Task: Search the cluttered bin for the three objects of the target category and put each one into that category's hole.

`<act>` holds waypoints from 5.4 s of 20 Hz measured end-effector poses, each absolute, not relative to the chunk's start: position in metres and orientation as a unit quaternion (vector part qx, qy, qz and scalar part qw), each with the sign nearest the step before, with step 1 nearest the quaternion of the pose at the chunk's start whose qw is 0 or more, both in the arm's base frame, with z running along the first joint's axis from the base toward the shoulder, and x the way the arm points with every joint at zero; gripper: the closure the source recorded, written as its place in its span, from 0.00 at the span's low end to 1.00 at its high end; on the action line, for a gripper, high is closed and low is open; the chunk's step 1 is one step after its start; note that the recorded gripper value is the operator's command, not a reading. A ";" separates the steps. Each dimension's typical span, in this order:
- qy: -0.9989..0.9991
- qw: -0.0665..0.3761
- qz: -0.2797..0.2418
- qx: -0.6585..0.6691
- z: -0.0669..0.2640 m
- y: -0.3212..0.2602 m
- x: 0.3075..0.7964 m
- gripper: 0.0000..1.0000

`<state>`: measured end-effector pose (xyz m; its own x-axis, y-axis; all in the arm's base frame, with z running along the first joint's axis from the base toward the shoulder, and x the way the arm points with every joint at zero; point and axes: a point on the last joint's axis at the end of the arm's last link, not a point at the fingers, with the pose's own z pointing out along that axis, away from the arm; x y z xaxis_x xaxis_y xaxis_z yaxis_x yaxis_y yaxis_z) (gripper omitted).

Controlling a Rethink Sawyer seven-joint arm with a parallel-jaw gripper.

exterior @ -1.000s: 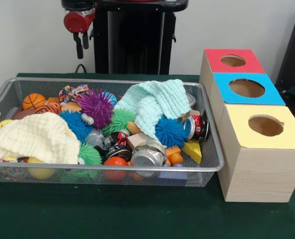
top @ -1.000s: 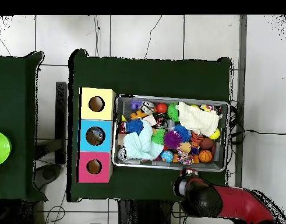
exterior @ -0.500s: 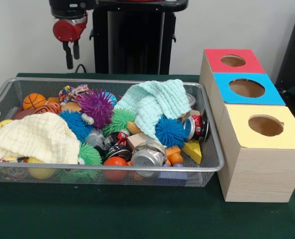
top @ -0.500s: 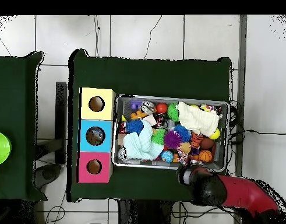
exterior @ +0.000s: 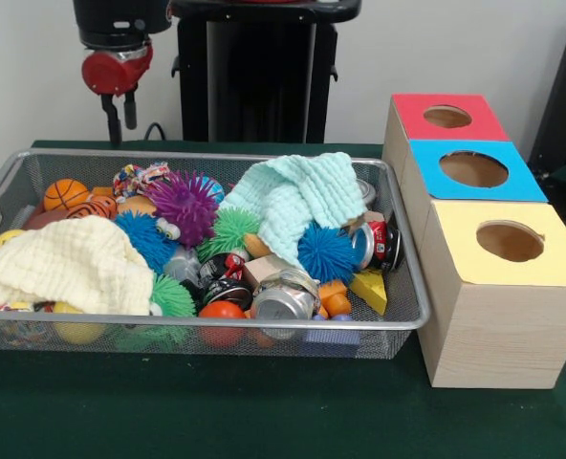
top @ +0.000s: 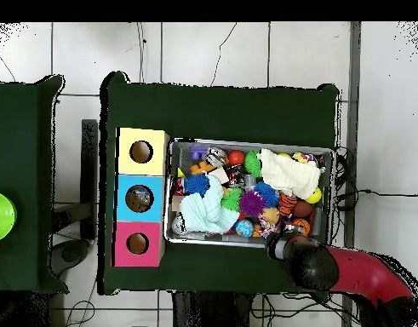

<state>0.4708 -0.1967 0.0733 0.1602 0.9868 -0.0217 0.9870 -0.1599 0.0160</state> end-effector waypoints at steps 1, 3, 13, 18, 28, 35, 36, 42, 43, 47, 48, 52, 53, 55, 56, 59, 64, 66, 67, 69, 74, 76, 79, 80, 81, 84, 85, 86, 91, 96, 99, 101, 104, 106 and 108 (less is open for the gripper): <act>0.644 0.016 -0.002 0.765 0.071 -0.203 0.474 0.00; 0.642 0.017 -0.001 0.767 0.070 -0.208 0.476 0.00; 0.650 0.036 -0.005 0.759 0.053 -0.235 0.485 0.00; 0.649 0.037 -0.006 0.760 0.052 -0.238 0.484 0.00; 0.644 0.037 -0.007 0.764 0.052 -0.245 0.480 0.00; 0.651 0.037 -0.007 0.758 0.052 -0.236 0.484 0.00; 0.651 0.037 -0.007 0.758 0.052 -0.236 0.484 0.00; 0.651 0.035 -0.007 0.758 0.051 -0.235 0.484 0.00; 0.651 0.034 -0.007 0.758 0.050 -0.235 0.483 0.00; 0.652 0.033 -0.007 0.758 0.050 -0.233 0.484 0.00; 0.653 0.032 -0.008 0.757 0.050 -0.230 0.485 0.00; 0.664 0.029 -0.013 0.747 0.050 -0.206 0.492 0.00; 0.667 0.028 -0.014 0.744 0.050 -0.199 0.494 0.00; 0.675 0.027 -0.016 0.737 0.050 -0.181 0.499 0.00; 0.677 0.026 -0.016 0.735 0.050 -0.176 0.501 0.00; 0.688 0.024 -0.020 0.725 0.051 -0.144 0.509 0.00; 0.698 0.026 -0.025 0.715 0.050 -0.104 0.515 0.00; 0.698 0.028 -0.026 0.715 0.049 -0.093 0.516 0.00; 0.697 0.028 -0.025 0.716 0.048 -0.091 0.517 0.00; 0.692 0.029 -0.025 0.721 0.047 -0.090 0.516 0.00; 0.677 0.033 -0.025 0.735 0.041 -0.103 0.511 0.00; 0.665 0.035 -0.027 0.745 0.039 -0.116 0.506 0.00; 0.655 0.035 -0.029 0.754 0.037 -0.128 0.501 0.00; 0.652 0.035 -0.030 0.757 0.036 -0.132 0.499 0.00; 0.646 0.036 -0.033 0.762 0.035 -0.141 0.495 0.00; 0.638 0.035 -0.038 0.769 0.034 -0.152 0.489 0.00; 0.636 0.034 -0.040 0.770 0.034 -0.154 0.487 0.00; 0.634 0.034 -0.042 0.771 0.033 -0.157 0.485 0.00; 0.632 0.033 -0.046 0.773 0.030 -0.159 0.481 0.00; 0.632 0.034 -0.045 0.773 0.028 -0.159 0.480 0.00; 0.632 0.035 -0.043 0.773 0.028 -0.159 0.481 0.00; 0.632 0.036 -0.043 0.773 0.028 -0.159 0.481 0.00; 0.632 0.036 -0.043 0.773 0.028 -0.159 0.481 0.00; 0.632 0.036 -0.043 0.773 0.028 -0.159 0.481 0.00; 0.632 0.036 -0.043 0.773 0.028 -0.159 0.481 0.00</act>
